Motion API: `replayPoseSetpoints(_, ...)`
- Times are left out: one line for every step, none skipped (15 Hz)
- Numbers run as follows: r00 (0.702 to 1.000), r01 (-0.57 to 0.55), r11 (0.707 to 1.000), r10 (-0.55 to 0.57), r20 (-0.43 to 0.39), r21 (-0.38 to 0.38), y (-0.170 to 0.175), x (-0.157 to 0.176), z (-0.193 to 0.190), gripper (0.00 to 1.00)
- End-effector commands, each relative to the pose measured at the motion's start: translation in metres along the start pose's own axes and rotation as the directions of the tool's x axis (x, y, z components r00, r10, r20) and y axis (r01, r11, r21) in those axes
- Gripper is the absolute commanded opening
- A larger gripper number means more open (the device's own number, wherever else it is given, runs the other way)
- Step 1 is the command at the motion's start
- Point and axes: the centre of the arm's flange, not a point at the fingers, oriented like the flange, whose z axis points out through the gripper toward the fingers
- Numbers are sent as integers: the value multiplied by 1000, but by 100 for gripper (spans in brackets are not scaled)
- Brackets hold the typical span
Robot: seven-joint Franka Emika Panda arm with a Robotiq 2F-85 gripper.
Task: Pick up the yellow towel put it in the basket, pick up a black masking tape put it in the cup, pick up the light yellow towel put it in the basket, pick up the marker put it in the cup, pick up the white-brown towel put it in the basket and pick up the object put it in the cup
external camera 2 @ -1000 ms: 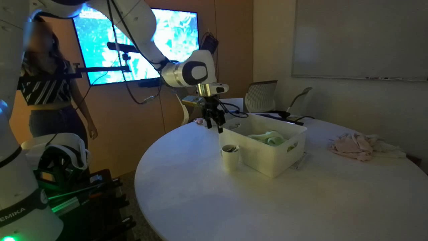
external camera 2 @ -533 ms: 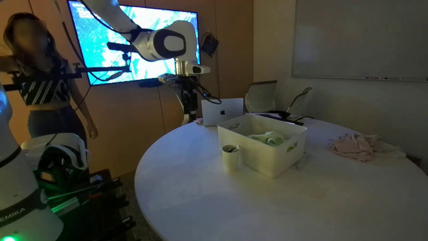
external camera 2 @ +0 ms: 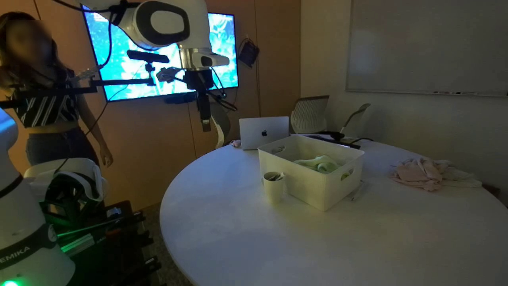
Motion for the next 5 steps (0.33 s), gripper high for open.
replayPoseSetpoints(998, -19, 999, 22, -63, 45, 42, -23, -22, 100)
replayPoseSetpoints(1000, -19, 1000, 19, -24, 11, 20, -8, -10, 100)
replayPoseSetpoints(999, -24, 1000, 25, -33, 16, 29, -11, -14, 100)
replayPoseSetpoints(999, -28, 999, 29, -40, 19, 35, -13, -16, 100)
replayPoseSetpoints(999, -29, 999, 30, -43, 20, 38, -15, -18, 100)
